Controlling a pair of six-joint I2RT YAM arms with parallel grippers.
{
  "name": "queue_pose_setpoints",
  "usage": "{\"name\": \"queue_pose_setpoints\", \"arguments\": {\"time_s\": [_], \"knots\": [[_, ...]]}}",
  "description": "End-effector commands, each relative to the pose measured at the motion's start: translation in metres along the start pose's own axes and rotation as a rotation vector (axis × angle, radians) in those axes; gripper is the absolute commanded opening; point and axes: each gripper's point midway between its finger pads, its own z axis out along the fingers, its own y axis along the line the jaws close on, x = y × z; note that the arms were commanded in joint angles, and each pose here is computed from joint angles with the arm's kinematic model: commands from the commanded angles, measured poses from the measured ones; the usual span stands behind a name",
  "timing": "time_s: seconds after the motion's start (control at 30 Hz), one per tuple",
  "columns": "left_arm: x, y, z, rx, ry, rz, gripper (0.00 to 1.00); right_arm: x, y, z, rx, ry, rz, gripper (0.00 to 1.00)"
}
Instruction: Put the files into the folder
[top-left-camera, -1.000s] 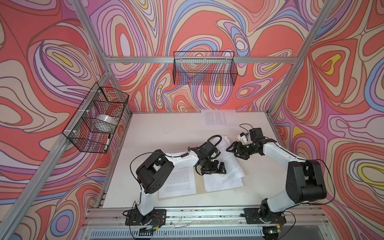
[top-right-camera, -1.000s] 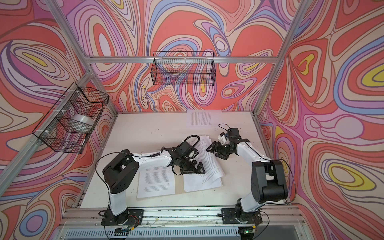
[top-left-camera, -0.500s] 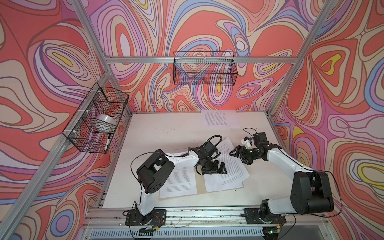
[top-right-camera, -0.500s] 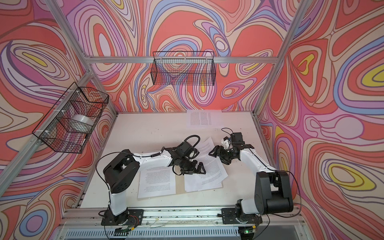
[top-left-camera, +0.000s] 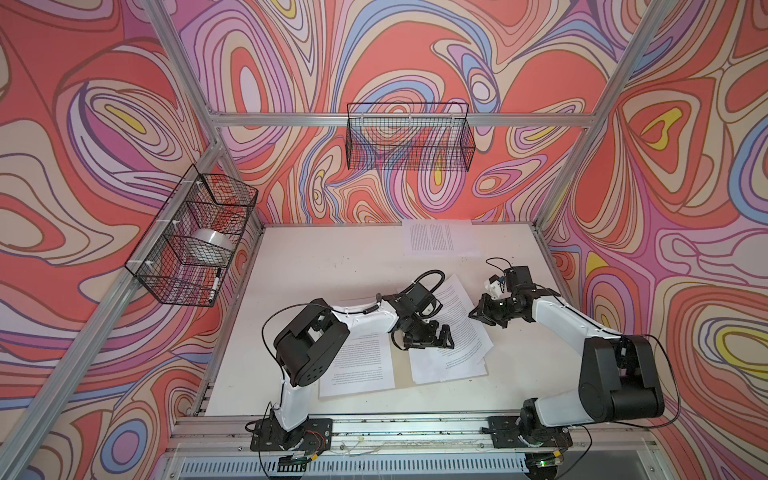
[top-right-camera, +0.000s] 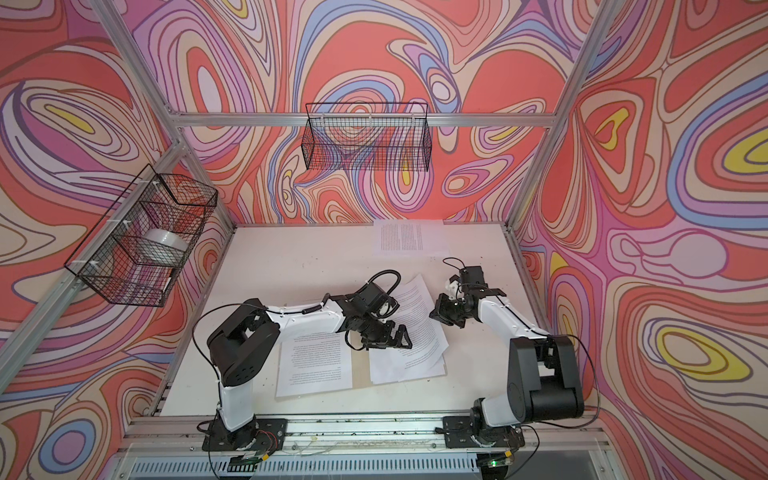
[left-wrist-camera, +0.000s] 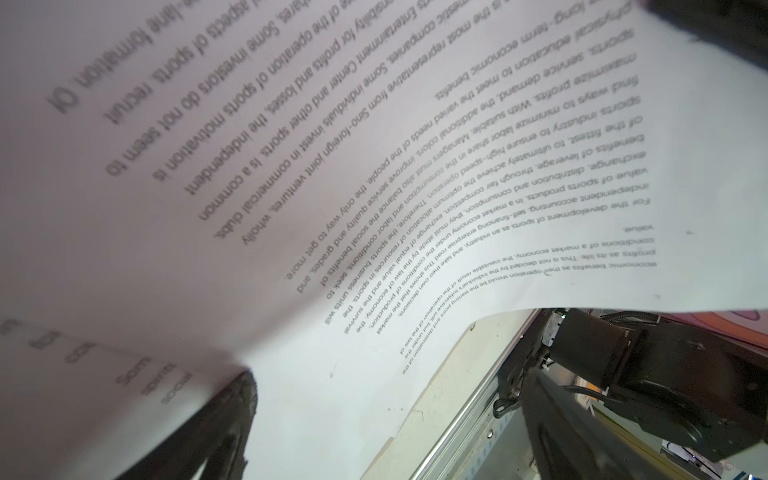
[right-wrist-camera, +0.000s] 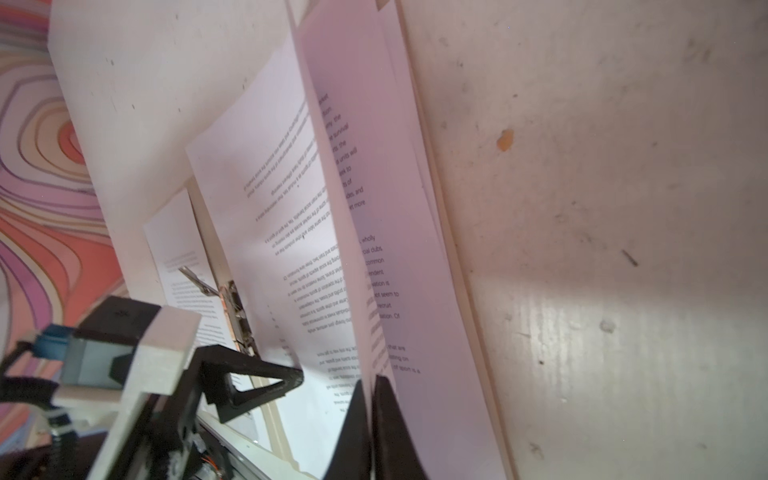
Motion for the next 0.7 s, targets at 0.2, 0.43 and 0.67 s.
{"name": "queue_pose_setpoints", "arguments": {"time_s": [0.2, 0.43, 0.67], "knots": [[-0.011, -0.060, -0.068, 0.030, -0.062, 0.142, 1.00, 0.005, -0.007, 0.003, 0.009, -0.007, -0.010, 0.00], [-0.017, -0.035, -0.125, -0.041, -0.197, 0.066, 1.00, 0.006, -0.002, 0.006, -0.045, -0.028, 0.034, 0.00], [-0.016, 0.041, -0.162, -0.137, -0.279, -0.091, 1.00, 0.015, -0.005, 0.016, -0.077, -0.018, 0.070, 0.00]]}}
